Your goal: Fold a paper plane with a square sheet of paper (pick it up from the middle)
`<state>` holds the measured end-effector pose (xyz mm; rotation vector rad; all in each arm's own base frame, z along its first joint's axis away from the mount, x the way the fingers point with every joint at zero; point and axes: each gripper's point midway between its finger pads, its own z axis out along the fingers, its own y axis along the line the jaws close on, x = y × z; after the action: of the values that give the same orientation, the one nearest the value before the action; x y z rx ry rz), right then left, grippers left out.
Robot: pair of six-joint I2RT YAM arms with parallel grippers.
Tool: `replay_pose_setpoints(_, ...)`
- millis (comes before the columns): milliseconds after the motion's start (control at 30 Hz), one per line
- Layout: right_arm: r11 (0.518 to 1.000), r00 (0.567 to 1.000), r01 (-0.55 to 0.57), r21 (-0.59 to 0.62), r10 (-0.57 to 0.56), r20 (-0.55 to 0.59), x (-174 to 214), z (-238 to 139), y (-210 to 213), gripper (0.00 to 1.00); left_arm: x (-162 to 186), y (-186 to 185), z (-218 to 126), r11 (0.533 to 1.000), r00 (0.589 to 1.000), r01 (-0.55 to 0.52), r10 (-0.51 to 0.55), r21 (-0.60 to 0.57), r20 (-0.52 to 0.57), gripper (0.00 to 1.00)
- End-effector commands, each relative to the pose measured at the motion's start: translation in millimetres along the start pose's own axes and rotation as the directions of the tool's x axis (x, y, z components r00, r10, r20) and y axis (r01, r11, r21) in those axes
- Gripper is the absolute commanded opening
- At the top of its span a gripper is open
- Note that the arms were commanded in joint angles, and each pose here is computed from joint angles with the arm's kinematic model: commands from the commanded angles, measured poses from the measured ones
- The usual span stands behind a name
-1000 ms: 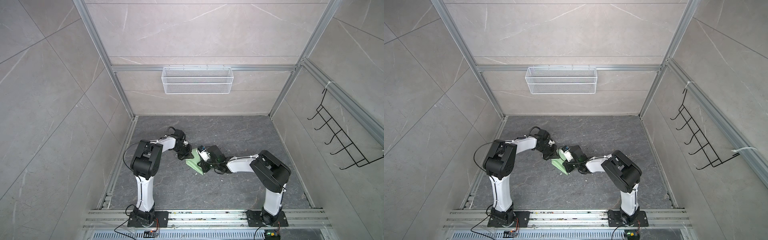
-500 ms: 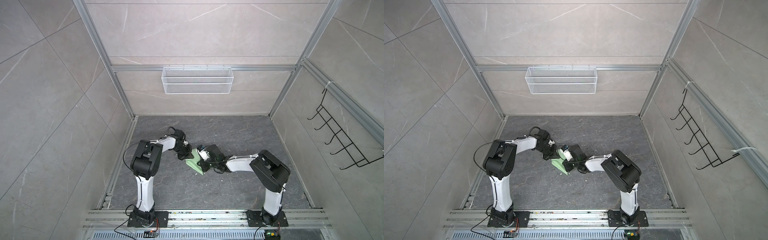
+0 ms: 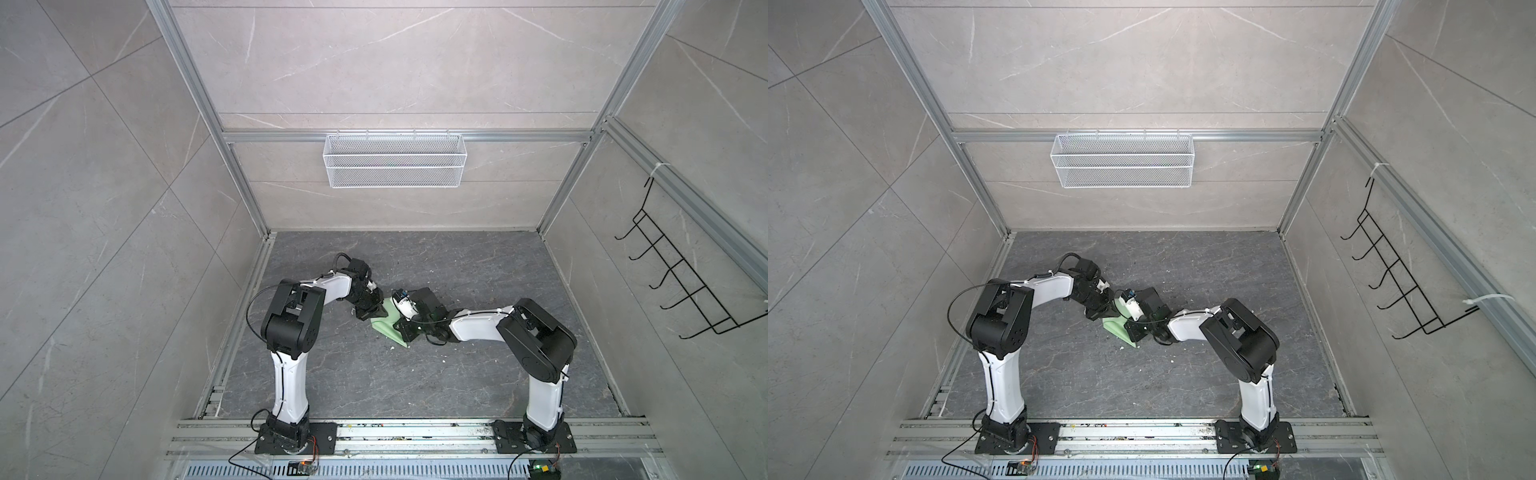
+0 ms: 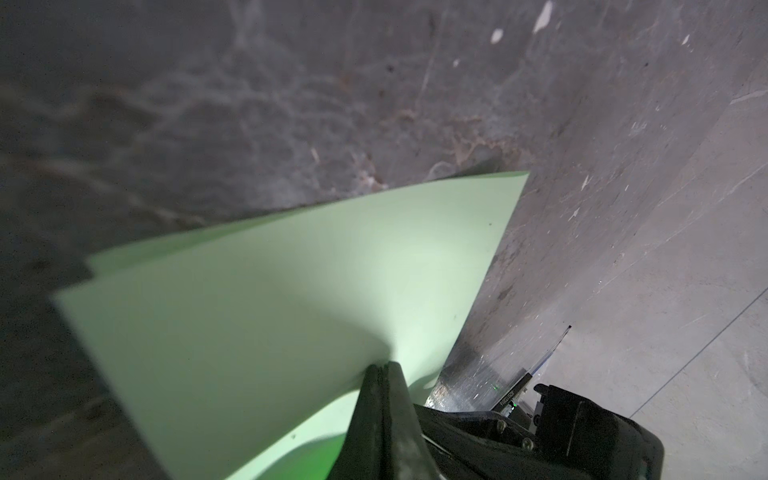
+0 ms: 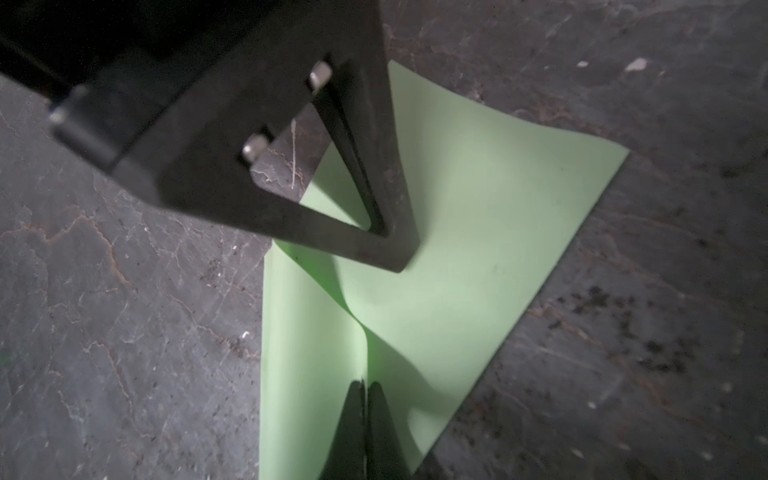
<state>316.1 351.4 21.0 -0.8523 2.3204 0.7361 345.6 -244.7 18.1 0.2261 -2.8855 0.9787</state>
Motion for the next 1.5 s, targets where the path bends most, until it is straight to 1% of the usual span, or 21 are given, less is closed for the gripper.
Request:
replay_pose_setpoints(0,0.999,0.998,-0.016,0.029,0.018,-0.061,16,6,-9,0.04,11,29,19,0.995,0.998,0.030,-0.035,-0.100,-0.045,0.00)
replay_pose_setpoints(133,1.000,0.998,-0.017,0.025,0.019,-0.066,19,5,-8,0.05,6,19,11,0.996,1.000,0.018,-0.020,-0.083,-0.024,0.00)
replay_pose_setpoints(300,1.000,0.997,-0.024,0.005,0.024,-0.070,20,3,-4,0.05,-7,-11,-16,1.000,0.998,-0.004,0.004,-0.005,0.060,0.00)
replay_pose_setpoints(400,1.000,0.997,-0.025,0.002,0.025,-0.069,20,3,-3,0.05,-12,-26,-34,0.999,0.992,-0.006,0.001,0.041,0.124,0.06)
replay_pose_setpoints(467,1.000,0.997,-0.031,0.004,0.031,-0.073,21,4,-4,0.05,-13,-29,-42,0.998,0.987,0.007,-0.017,0.065,0.163,0.12)
replay_pose_setpoints(567,0.999,0.997,-0.034,0.004,0.034,-0.071,21,4,-4,0.05,-9,-29,-50,0.995,0.976,0.006,-0.026,0.095,0.216,0.16)
replay_pose_setpoints(700,0.999,0.997,-0.035,0.004,0.035,-0.074,22,4,-5,0.05,5,-32,-54,0.983,0.965,-0.011,-0.037,0.183,0.260,0.17)
replay_pose_setpoints(833,0.999,0.996,-0.038,0.000,0.038,-0.077,23,4,-4,0.05,22,-34,-50,0.968,0.963,-0.028,-0.040,0.249,0.267,0.17)
replay_pose_setpoints(900,0.999,0.996,-0.041,-0.003,0.040,-0.077,23,4,-4,0.05,30,-35,-41,0.965,0.968,-0.034,-0.033,0.261,0.248,0.16)
replay_pose_setpoints(1000,0.999,0.996,-0.040,-0.008,0.040,-0.080,23,4,-4,0.05,37,-32,-25,0.969,0.976,-0.026,-0.029,0.247,0.216,0.13)
replay_pose_setpoints(1133,0.999,0.996,-0.041,-0.016,0.039,-0.082,23,4,-2,0.05,36,-25,-13,0.971,0.979,0.000,-0.049,0.238,0.199,0.09)
replay_pose_setpoints(1467,0.999,0.994,-0.048,-0.022,0.046,-0.098,24,6,-2,0.11,46,-5,-6,0.984,0.980,0.041,-0.074,0.175,0.183,0.07)
